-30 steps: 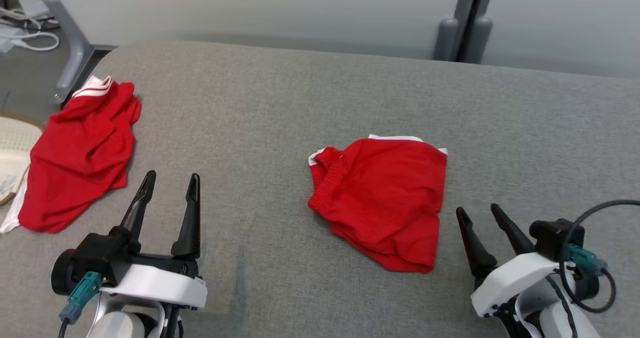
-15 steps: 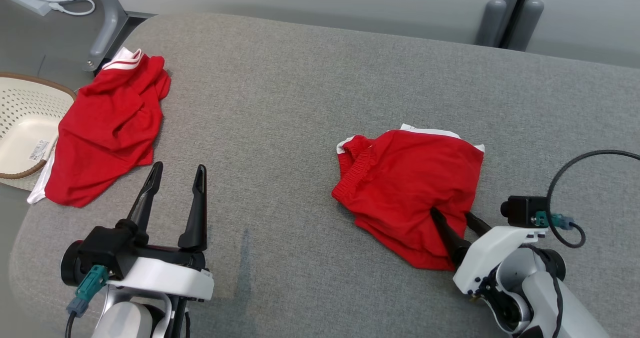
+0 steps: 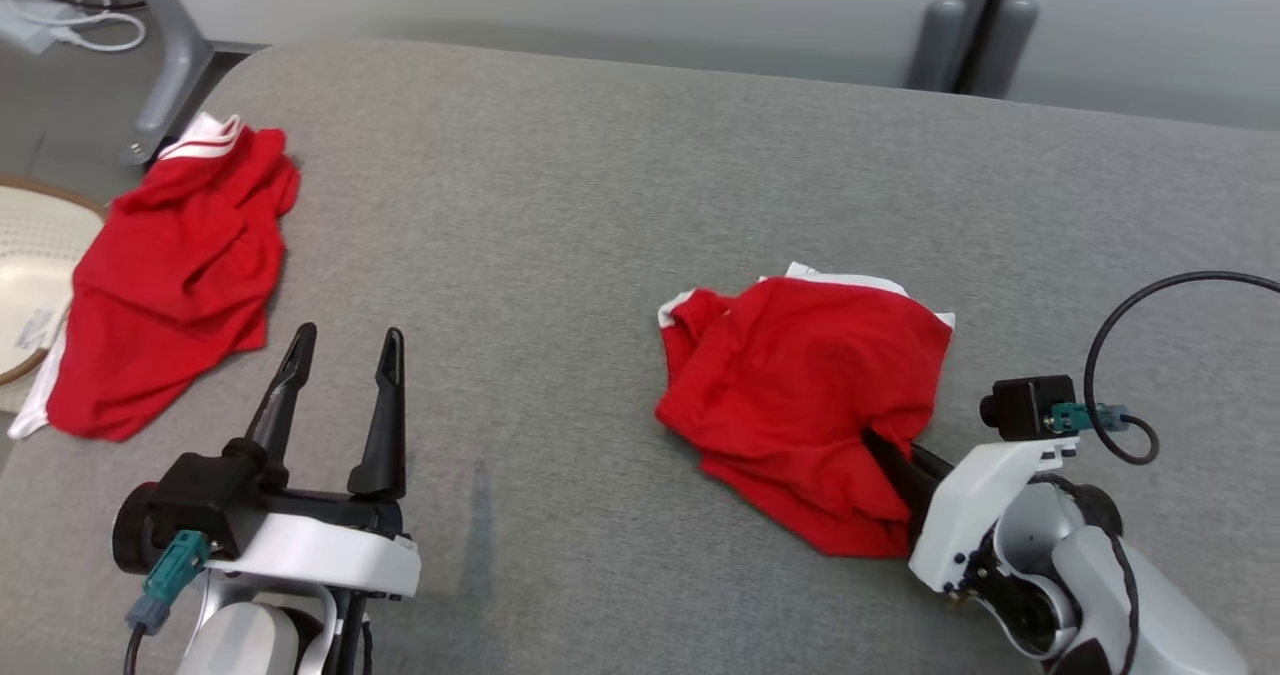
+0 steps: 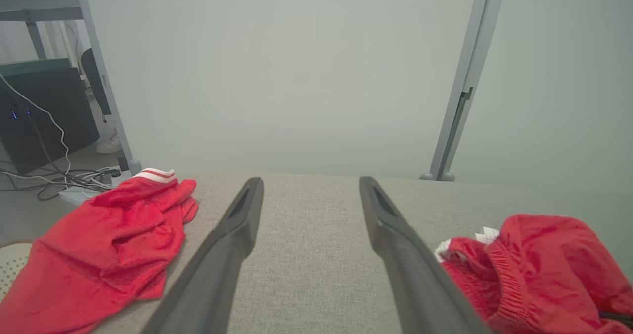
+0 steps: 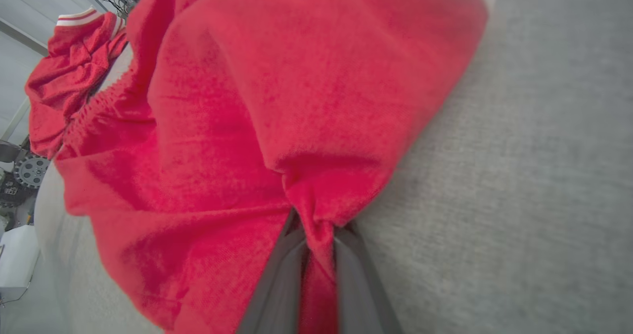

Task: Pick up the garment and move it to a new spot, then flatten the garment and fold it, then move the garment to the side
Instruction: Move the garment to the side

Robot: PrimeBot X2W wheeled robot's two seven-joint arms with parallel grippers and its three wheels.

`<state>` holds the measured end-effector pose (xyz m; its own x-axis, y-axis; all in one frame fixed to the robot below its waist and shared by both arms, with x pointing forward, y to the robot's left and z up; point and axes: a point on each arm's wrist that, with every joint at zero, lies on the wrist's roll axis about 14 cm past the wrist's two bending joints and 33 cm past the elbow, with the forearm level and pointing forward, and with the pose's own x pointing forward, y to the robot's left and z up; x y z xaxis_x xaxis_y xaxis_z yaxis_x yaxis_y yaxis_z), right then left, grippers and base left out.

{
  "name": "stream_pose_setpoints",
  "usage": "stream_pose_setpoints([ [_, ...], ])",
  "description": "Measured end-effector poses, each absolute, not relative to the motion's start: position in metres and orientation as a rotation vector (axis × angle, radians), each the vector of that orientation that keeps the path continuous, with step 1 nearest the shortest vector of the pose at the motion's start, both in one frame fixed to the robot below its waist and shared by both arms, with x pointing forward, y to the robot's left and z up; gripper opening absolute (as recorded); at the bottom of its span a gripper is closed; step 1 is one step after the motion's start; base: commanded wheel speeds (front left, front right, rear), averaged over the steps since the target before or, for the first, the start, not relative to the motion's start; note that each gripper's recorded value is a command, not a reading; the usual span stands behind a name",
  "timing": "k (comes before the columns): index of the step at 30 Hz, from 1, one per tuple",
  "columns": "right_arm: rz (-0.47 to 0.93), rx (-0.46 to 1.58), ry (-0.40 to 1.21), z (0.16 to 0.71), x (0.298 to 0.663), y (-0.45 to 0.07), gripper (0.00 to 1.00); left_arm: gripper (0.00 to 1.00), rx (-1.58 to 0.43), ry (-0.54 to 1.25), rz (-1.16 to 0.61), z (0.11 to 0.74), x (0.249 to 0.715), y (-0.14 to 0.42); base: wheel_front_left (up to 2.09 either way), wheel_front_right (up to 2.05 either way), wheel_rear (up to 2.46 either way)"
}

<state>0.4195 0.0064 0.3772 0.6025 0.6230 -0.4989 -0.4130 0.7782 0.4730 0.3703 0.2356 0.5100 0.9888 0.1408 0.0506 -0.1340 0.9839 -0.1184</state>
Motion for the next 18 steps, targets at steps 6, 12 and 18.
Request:
stream_pose_setpoints([
  [6,0.552,0.24,0.678,0.378,0.418,-0.047,0.0,1.0,-0.11,-0.071,0.072,0.514,0.387,0.218,0.0,0.0,0.0],
  [12,0.471,0.158,0.67,0.382,0.412,-0.101,0.0,1.0,-0.113,-0.068,-0.031,0.515,0.408,0.187,0.0,0.0,0.0],
  [18,0.432,0.04,0.651,0.391,0.418,-0.136,0.0,1.0,-0.115,-0.062,-0.14,0.514,0.43,0.153,0.0,0.0,0.0],
])
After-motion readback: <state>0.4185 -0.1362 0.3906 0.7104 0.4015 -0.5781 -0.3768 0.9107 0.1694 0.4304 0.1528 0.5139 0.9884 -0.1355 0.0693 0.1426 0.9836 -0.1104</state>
